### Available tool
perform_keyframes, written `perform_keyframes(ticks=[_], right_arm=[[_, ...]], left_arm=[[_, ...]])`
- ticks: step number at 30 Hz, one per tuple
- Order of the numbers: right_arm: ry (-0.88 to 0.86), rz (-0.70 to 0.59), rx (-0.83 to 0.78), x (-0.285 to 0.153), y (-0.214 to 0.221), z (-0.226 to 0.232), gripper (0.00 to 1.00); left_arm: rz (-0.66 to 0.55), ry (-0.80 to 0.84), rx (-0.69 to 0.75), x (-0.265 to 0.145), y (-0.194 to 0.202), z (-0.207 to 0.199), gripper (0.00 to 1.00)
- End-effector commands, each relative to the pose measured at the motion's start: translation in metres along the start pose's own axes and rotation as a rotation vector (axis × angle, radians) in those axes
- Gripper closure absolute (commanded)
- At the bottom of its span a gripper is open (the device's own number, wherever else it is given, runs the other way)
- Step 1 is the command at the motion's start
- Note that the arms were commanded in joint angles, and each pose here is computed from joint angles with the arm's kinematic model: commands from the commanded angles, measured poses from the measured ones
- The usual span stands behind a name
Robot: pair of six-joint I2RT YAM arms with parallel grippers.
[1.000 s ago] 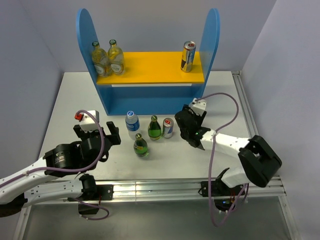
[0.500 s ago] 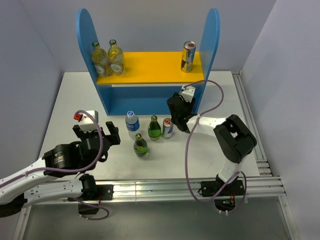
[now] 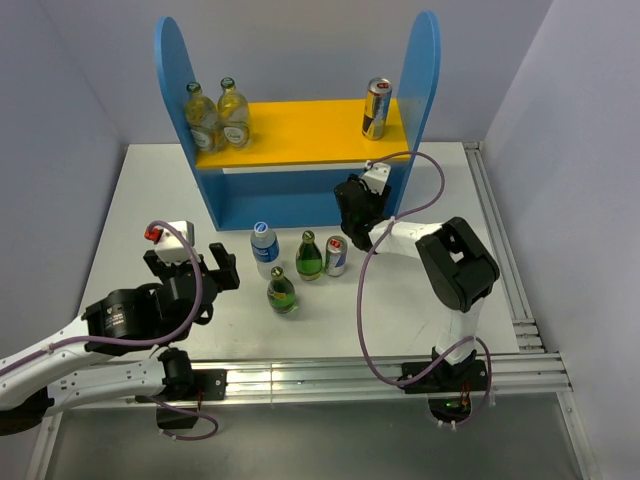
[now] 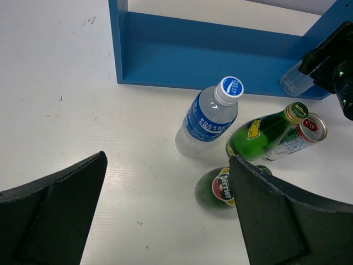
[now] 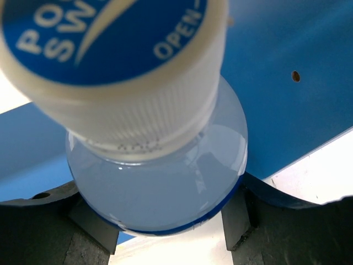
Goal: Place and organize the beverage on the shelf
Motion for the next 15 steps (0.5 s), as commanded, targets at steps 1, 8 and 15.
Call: perform_keyframes(ticks=[1,8,15], right_arm=[[0.000,-0.152,0.194,0.006,-0.055,0.009,1.00],[0.029,-0.154,0.209,0.011,-0.057,0.013,1.00],[0.026,-0.152,0.191,0.017,-0.061,0.022,0.00]], left_arm=[[-0.021,0.001,-0.019,-0.001,-0.005,-0.002,0.01],[-0.022,0.002,-0.021,-0.001,-0.006,-0.001,0.01],[-0.021,-0.001,-0.021,-0.001,-0.006,-0.001,0.01]])
Point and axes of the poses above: each gripper's point midway between its finger pads, its own x axis out along the fingers, its own z axis along the line the jaws close on, y = z × x, the point moved 7 cm from there along -x, back along the fingers, and after that the axes turned 10 degrees about -x, right-handed, at the moved point
